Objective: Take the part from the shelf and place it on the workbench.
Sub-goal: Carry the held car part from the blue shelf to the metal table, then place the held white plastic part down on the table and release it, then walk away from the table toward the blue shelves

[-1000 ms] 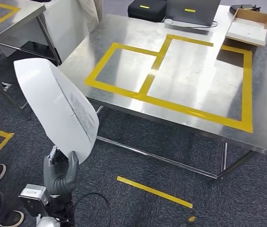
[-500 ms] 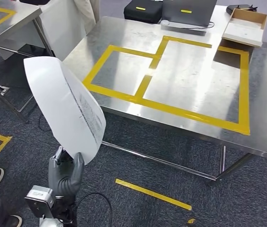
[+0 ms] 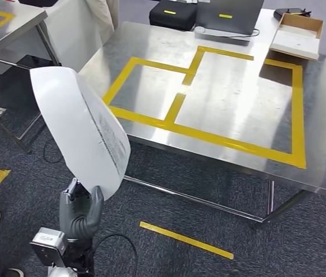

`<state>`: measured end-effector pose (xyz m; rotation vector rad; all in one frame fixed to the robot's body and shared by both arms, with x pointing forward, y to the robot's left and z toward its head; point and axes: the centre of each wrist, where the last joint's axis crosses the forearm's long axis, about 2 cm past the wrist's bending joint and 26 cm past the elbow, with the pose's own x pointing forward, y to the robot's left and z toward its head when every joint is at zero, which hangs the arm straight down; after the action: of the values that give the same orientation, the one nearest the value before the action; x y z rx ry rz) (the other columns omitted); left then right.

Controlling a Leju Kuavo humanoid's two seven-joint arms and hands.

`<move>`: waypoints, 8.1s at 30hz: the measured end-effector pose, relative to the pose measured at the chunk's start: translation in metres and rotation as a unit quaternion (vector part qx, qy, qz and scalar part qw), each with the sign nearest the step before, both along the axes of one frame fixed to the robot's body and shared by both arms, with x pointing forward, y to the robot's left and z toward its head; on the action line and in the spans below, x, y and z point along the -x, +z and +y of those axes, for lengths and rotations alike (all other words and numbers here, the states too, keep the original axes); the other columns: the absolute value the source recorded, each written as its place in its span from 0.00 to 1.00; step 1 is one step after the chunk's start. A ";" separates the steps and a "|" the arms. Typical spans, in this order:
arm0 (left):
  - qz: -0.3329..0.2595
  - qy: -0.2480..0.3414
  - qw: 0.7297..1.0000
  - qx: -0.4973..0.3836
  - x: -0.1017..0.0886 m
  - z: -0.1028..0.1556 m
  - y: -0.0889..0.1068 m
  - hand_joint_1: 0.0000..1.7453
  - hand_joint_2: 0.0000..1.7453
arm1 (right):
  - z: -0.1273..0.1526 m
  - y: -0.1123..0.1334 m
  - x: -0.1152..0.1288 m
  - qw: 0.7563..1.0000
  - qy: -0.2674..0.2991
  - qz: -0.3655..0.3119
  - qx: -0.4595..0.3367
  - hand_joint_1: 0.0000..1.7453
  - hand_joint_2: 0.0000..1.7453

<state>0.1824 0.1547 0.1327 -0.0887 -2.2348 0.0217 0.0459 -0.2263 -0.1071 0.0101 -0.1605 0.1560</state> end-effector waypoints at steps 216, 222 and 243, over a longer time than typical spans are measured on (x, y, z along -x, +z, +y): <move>-0.061 0.037 0.997 -0.003 -0.045 0.018 0.029 0.00 0.00 | 0.006 0.002 -0.007 0.996 0.077 0.031 0.017 0.00 0.00; -0.032 0.104 0.994 0.028 -0.018 0.052 0.012 0.00 0.00 | 0.006 0.001 -0.003 0.994 0.101 0.031 0.026 0.00 0.00; 0.142 0.167 0.975 -0.032 0.027 0.086 -0.050 0.00 0.00 | 0.008 0.001 0.000 0.995 0.082 0.045 0.022 0.00 0.00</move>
<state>0.1554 0.2404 0.0830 0.3097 -1.9397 0.1366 0.0461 -0.2185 -0.1061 -0.0129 -0.0664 0.3229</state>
